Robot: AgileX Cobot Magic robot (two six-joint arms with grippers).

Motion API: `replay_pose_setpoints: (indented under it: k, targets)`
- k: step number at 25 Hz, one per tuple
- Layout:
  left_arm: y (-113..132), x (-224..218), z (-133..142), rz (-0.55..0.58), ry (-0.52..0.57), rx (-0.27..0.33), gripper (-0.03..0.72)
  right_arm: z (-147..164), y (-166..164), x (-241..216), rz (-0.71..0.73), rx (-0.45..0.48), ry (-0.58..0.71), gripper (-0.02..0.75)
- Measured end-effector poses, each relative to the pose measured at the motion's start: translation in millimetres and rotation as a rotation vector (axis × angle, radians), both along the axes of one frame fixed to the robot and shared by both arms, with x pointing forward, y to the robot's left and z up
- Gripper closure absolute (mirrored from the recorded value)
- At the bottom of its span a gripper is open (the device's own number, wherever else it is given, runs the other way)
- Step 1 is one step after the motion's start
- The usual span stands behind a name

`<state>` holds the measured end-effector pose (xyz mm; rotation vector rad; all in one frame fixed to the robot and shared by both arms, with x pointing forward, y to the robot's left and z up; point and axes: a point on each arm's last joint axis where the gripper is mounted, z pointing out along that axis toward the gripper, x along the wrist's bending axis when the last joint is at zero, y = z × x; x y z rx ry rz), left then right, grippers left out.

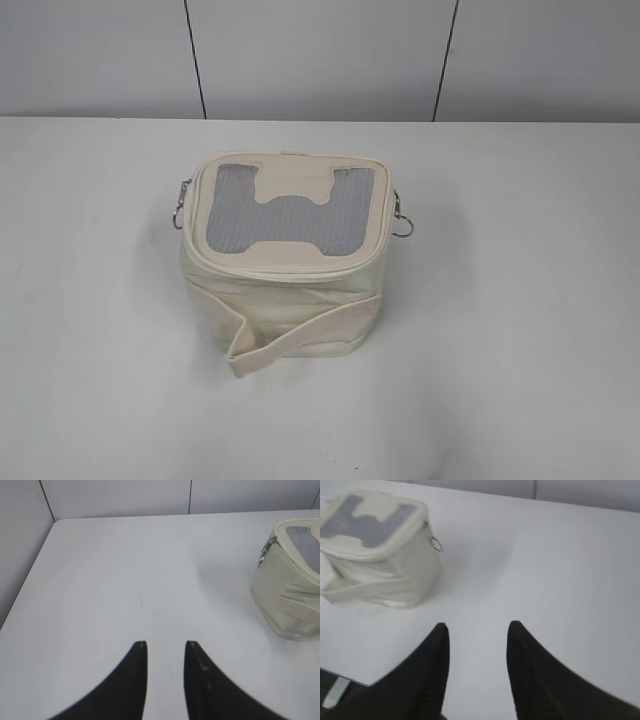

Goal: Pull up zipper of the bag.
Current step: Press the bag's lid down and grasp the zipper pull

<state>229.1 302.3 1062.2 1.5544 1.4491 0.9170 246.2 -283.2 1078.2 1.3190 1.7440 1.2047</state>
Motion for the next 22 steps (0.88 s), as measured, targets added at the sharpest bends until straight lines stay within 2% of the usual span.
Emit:
replay_pose_setpoints:
  k: [3,7,9,12,16,22]
  targets:
    - [0.0,0.0,0.0,0.000,0.000,0.000,0.494,20.7,16.0,32.4,0.112,0.056,0.008,0.423]
    - [0.0,0.0,0.0,0.000,0.000,0.000,0.494,26.4,37.0,100.9,0.251,0.046,0.055,0.423]
    - [0.0,0.0,0.0,0.000,0.000,0.000,0.494,15.3,50.7,149.9,0.331,0.053,0.149,0.423]
    - [0.0,0.0,0.0,0.000,0.000,0.000,0.494,4.7,75.4,217.5,0.475,0.020,0.207,0.423]
    - [-0.1,1.6,0.2,0.000,0.009,0.001,0.491,-24.3,124.5,302.8,0.644,-0.039,0.282,0.421]
    - [-0.9,10.3,0.3,0.000,0.063,0.005,0.470,-51.2,194.8,387.5,0.860,-0.043,0.314,0.388]
